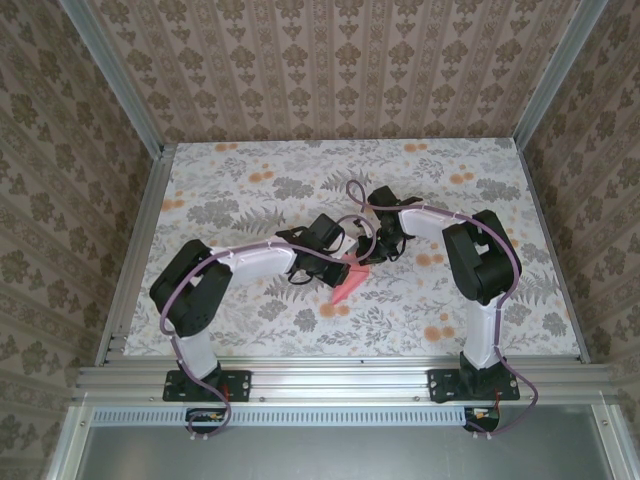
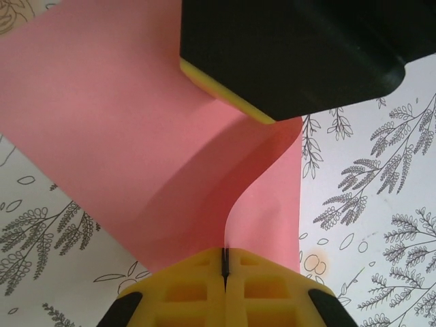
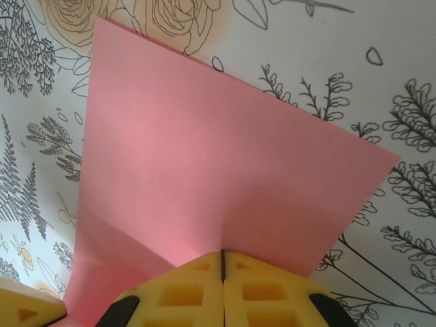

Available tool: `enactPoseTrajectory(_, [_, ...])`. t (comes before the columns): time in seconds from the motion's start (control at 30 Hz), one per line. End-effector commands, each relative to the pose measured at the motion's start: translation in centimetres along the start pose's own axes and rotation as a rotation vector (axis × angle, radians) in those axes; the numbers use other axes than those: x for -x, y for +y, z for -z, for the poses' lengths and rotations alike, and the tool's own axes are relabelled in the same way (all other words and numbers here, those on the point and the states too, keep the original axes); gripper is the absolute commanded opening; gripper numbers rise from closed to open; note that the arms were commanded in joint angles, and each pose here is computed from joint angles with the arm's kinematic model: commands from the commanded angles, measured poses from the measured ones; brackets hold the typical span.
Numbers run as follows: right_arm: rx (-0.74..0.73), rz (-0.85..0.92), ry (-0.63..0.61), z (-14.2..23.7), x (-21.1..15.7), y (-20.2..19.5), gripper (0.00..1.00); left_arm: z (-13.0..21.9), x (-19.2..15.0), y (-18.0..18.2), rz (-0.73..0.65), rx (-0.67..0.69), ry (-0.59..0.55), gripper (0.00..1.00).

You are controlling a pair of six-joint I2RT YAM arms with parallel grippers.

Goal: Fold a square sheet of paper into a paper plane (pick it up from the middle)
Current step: Third fold the triangle at the center of the table.

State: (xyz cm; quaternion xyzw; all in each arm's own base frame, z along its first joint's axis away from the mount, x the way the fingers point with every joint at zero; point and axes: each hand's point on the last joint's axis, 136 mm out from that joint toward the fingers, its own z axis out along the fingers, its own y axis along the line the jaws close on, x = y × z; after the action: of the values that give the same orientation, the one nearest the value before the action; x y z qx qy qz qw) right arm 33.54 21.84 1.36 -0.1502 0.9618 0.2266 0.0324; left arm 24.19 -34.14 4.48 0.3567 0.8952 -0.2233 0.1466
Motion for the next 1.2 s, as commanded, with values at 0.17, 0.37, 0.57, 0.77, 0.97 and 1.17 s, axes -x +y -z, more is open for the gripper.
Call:
enactPoseTrajectory(0.17, [-0.031, -0.017, 0.062, -1.0, -1.1, -0.8, 0.08, -0.6, -0.3, 0.2, -0.019, -0.012, 0.035, 0.06])
enactPoseTrajectory(0.37, [-0.031, -0.018, 0.061, -1.0, -1.0, -0.8, 0.08, -0.8, -0.7, -0.3, 0.012, -0.045, 0.039, 0.07])
enactPoseTrajectory(0.57, [-0.032, -0.023, 0.065, -1.1, -1.0, -0.8, 0.08, -0.8, -1.0, -0.7, 0.033, -0.068, 0.045, 0.08])
enactPoseTrajectory(0.77, [-0.025, -0.028, 0.064, -1.1, -1.0, -0.7, 0.08, -0.9, -1.5, -0.6, 0.055, -0.066, 0.055, 0.09])
enactPoseTrajectory(0.97, [-0.018, -0.037, 0.065, -1.3, -1.0, -0.7, 0.08, -1.3, -1.9, -0.2, 0.071, -0.05, 0.066, 0.09])
enactPoseTrajectory(1.17, [-0.012, -0.043, 0.067, -1.4, -1.1, -0.6, 0.08, -1.4, -1.7, 0.1, 0.059, -0.038, 0.058, 0.09])
